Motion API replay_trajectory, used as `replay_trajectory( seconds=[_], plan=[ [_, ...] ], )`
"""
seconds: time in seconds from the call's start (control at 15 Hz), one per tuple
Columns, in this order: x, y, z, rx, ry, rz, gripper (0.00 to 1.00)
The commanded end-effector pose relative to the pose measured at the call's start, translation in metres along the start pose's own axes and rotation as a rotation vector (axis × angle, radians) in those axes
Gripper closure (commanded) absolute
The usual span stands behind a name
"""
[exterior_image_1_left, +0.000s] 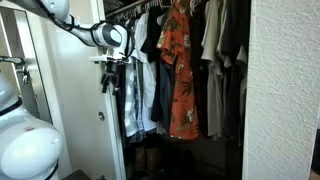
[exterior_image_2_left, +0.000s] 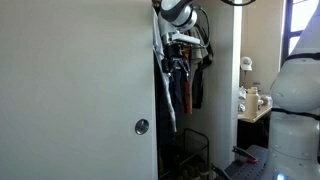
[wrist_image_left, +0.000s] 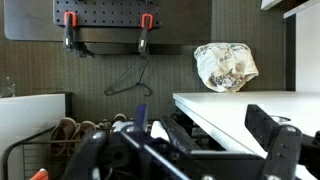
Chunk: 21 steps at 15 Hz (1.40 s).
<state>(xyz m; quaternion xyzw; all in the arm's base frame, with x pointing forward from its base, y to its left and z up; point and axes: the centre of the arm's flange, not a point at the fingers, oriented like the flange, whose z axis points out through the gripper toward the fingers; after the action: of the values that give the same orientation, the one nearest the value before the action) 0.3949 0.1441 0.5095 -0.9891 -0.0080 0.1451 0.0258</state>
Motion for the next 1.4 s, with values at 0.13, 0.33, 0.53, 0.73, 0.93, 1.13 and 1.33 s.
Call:
replay_trajectory(
  seconds=[0.13, 0.33, 0.53, 0.73, 0.93, 1.13, 1.33],
  plan=[
    [0.0, 0.001, 0.0, 0.001, 0.0, 0.002, 0.0],
    [0.0, 0.001, 0.0, 0.001, 0.0, 0.002, 0.0],
    [0.001, 0.016, -0.031, -0.013, 0.066, 0.02, 0.0],
    [-0.007, 0.045, -0.091, -0.038, 0.197, 0.051, 0.0],
    [-0.026, 0.077, -0.168, -0.045, 0.368, 0.098, 0.0],
    [-0.05, 0.106, -0.243, -0.047, 0.534, 0.151, 0.0],
    [-0.067, 0.13, -0.307, -0.059, 0.679, 0.195, 0.0]
  ],
)
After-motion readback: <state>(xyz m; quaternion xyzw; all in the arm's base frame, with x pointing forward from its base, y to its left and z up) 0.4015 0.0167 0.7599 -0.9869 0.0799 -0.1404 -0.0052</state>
